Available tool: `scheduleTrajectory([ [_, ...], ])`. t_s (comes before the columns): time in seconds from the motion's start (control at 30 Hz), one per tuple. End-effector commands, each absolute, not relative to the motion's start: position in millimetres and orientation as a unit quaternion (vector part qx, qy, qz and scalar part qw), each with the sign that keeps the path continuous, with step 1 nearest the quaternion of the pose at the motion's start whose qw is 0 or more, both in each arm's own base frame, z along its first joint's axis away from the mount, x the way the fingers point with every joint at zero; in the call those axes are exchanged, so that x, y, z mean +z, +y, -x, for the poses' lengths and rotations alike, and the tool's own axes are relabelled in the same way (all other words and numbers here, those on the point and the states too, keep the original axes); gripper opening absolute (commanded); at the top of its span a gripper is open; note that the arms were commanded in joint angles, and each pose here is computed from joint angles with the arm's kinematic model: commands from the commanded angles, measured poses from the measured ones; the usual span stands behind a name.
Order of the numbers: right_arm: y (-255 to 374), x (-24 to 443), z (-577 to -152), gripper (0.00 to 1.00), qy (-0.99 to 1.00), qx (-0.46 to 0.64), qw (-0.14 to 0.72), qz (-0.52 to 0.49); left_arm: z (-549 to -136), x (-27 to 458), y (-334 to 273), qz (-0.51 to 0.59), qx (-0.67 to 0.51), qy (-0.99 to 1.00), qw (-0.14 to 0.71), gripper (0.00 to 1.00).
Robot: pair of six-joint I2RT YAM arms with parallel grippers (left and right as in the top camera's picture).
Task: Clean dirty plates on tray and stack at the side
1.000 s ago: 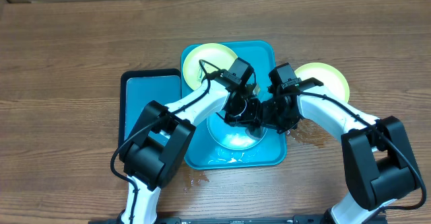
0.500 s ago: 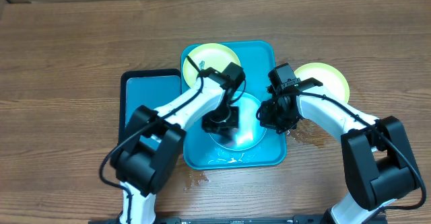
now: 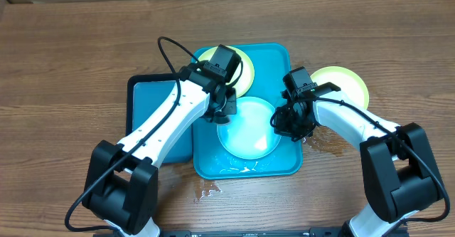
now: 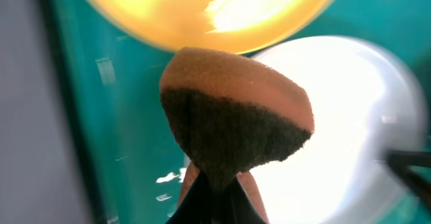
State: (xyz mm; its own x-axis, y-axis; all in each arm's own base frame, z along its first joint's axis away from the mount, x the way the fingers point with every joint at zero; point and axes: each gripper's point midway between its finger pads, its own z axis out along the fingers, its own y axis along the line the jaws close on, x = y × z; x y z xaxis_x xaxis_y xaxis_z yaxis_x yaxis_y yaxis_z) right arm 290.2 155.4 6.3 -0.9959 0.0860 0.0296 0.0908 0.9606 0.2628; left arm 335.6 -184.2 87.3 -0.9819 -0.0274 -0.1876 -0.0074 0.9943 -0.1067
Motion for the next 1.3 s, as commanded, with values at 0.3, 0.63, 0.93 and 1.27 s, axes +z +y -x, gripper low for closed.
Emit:
scheduleTrajectory([
  [0.3,142,-3,-292,0.04,-0.994,-0.098,0.008,0.051,-311,8,-228,-0.023,-0.081,0.996,-0.001,0.04],
  [0.63,141,-3,-291,0.04,-0.994,-0.097,0.010,0.051,-305,19,-130,0.028,0.147,0.989,0.008,0.04],
  [0.93,141,-3,-289,0.04,-0.994,-0.096,0.013,0.052,-327,92,-136,0.055,0.106,0.988,0.102,0.04],
  [1.27,140,-3,-292,0.04,-0.994,-0.094,0.008,0.052,-312,164,-33,0.151,0.187,0.959,0.147,0.04],
])
